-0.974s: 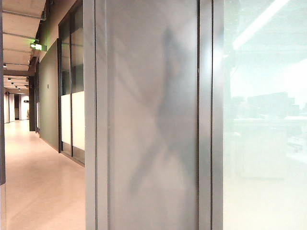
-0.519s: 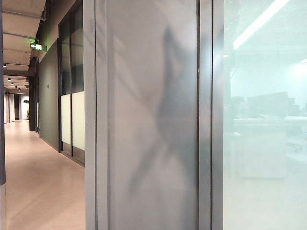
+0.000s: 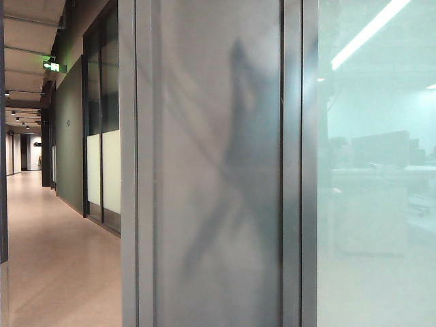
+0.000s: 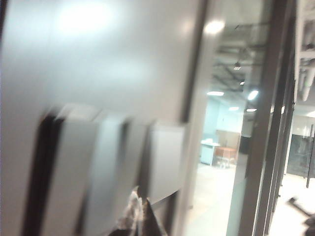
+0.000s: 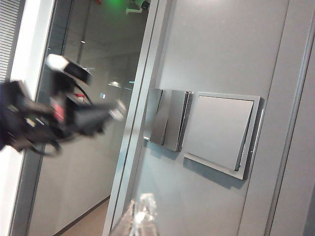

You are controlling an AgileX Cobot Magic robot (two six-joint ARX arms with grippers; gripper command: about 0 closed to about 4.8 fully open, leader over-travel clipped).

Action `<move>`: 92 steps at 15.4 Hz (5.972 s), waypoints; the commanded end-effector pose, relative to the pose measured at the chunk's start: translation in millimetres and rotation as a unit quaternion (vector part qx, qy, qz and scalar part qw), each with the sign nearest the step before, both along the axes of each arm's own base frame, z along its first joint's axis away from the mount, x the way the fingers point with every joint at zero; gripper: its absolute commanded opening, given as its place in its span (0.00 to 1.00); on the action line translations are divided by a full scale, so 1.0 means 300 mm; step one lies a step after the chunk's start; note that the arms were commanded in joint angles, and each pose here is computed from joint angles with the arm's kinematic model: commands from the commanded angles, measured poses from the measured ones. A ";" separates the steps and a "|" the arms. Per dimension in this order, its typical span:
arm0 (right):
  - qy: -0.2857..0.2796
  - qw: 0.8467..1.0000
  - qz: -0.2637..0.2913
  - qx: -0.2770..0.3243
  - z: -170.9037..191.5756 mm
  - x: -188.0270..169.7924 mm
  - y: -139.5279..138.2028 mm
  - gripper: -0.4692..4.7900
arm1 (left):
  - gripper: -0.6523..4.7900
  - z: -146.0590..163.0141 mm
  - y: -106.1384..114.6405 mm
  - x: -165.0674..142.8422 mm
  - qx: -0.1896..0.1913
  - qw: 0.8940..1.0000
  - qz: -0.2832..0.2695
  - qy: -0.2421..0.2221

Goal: Raise the arm to find the leftmost switch on the wall and turn on the lights.

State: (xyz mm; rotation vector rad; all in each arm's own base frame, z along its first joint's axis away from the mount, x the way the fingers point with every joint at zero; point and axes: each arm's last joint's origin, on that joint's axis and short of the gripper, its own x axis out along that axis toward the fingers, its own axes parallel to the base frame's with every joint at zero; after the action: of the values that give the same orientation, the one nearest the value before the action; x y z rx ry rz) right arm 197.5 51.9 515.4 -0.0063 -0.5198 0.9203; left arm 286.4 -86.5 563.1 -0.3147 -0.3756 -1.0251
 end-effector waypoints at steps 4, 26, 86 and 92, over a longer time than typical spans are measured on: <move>-0.019 1.000 0.000 0.003 0.019 -0.034 -0.006 0.09 | 0.11 0.111 0.090 -0.357 0.051 0.994 0.089 -0.038; 0.159 0.937 -0.306 0.058 -0.275 -0.305 -0.106 0.09 | 0.11 -0.639 0.261 -0.771 0.054 0.873 0.485 -0.008; 0.222 0.881 -0.414 0.063 -0.577 -0.480 -0.157 0.09 | 0.11 -1.320 0.303 -0.630 0.119 0.846 0.486 0.187; 0.219 0.881 -0.413 0.065 -0.577 -0.485 -0.158 0.09 | 0.11 -1.320 0.303 -0.631 0.120 0.845 0.486 0.187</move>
State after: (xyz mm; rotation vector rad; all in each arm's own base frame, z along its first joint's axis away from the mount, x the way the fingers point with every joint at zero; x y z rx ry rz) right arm 54.0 4.8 339.8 0.0933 -0.0942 0.0304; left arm 97.3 4.6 166.3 -0.0636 -0.0065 0.0177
